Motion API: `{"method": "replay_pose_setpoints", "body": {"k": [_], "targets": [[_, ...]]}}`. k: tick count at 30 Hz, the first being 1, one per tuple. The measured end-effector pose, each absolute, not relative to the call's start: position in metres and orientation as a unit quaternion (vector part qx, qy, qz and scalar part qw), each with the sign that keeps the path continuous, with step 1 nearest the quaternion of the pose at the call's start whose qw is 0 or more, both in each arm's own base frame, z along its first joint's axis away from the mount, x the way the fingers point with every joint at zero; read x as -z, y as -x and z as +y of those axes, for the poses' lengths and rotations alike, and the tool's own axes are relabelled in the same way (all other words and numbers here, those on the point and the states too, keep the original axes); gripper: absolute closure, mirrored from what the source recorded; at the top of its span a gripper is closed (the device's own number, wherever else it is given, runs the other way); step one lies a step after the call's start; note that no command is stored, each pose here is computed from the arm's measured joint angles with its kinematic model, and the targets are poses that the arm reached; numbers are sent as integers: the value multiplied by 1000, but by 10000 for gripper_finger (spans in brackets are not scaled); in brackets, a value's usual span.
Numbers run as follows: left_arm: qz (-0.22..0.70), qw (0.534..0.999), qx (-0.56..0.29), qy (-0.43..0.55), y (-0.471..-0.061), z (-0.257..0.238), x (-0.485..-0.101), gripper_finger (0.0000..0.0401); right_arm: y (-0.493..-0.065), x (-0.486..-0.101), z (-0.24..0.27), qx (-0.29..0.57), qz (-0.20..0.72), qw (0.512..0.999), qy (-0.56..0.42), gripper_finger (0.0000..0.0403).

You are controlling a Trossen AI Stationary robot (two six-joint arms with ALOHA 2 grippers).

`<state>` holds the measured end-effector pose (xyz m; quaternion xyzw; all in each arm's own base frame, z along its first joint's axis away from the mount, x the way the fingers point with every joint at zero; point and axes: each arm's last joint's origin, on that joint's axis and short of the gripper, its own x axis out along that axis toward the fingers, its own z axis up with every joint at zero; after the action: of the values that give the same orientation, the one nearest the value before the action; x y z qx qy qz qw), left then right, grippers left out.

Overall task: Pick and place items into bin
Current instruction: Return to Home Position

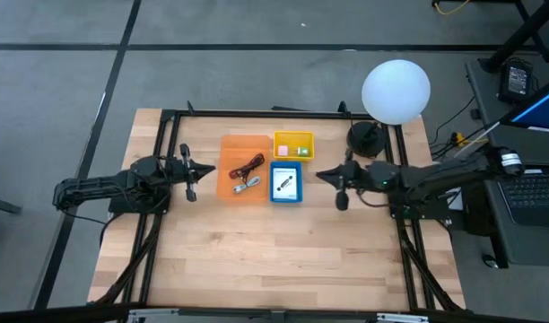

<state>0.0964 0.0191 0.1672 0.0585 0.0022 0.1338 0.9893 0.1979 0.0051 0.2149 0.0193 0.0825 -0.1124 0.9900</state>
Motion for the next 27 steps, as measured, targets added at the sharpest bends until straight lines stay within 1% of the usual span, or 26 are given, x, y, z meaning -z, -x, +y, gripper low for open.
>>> {"method": "replay_pose_setpoints", "body": {"k": [2, 6, 9, 13, 16, 21, 27], "targets": [[2, 989, -134, -58, -96, 19, -167, 400, -184, -210, 4, 111, 70, 991, -12, 403], [2, 989, -135, -58, -96, 19, -167, 398, -161, -218, 3, 109, 26, 994, -1, 403], [2, 989, -135, -58, -96, 19, -167, 397, -146, -219, 2, 108, 33, 994, 9, 403], [2, 989, -135, -59, -96, 19, -167, 400, -130, -221, 1, 108, 34, 994, -6, 403], [2, 989, -136, -59, -96, 19, -167, 399, -126, -214, 1, 103, 26, 994, -15, 403], [2, 989, -138, -59, -96, 19, -167, 396, -124, -184, 1, 98, 10, 995, -8, 403], [2, 989, -138, -59, -96, 19, -167, 400, -119, -186, 1, 82, -11, 996, 14, 403]]}}
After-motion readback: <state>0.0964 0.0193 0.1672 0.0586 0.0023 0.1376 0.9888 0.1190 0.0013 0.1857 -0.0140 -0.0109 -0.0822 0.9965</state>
